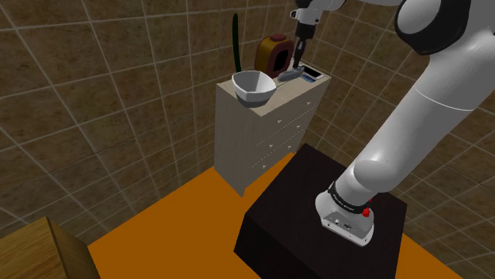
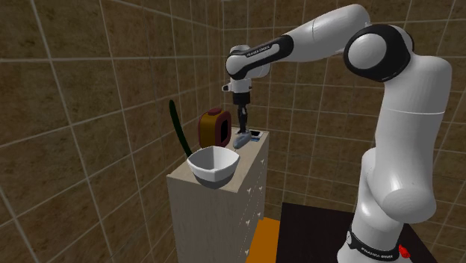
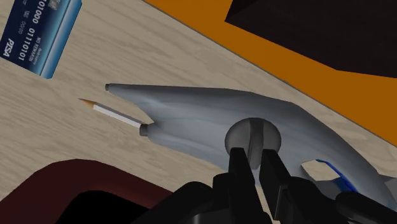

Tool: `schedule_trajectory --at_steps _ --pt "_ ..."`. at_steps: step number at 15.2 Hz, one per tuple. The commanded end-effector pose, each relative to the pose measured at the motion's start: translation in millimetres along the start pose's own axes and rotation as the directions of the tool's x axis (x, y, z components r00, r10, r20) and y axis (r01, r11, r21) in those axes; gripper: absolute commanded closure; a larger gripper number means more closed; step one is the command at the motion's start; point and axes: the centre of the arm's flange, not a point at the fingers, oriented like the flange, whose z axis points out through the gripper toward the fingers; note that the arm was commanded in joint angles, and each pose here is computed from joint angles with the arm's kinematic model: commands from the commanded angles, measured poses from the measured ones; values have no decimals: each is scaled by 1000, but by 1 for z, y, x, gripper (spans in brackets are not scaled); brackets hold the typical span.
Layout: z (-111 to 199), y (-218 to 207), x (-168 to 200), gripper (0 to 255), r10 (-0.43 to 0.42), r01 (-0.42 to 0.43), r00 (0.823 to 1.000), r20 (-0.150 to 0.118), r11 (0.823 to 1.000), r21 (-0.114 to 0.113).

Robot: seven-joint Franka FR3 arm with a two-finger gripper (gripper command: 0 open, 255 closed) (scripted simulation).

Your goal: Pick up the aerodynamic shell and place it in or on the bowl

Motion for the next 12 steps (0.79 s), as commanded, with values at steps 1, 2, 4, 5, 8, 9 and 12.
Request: schedule_trajectory --at_steps 1,2,4,5,8,9,12 --pt "-11 -1 0 255 0 0 1000 0 1000 0" --pt "-16 -2 0 255 0 0 1000 0 1000 0" --pt "-27 -3 -1 255 0 0 1000 0 1000 0" --pt "-32 -3 -1 255 0 0 1000 0 1000 0" --pt "-48 -5 -2 255 0 0 1000 0 1000 0" --pt "-53 -5 -2 255 0 0 1000 0 1000 0" --pt "-69 -7 -3 255 0 0 1000 0 1000 0"
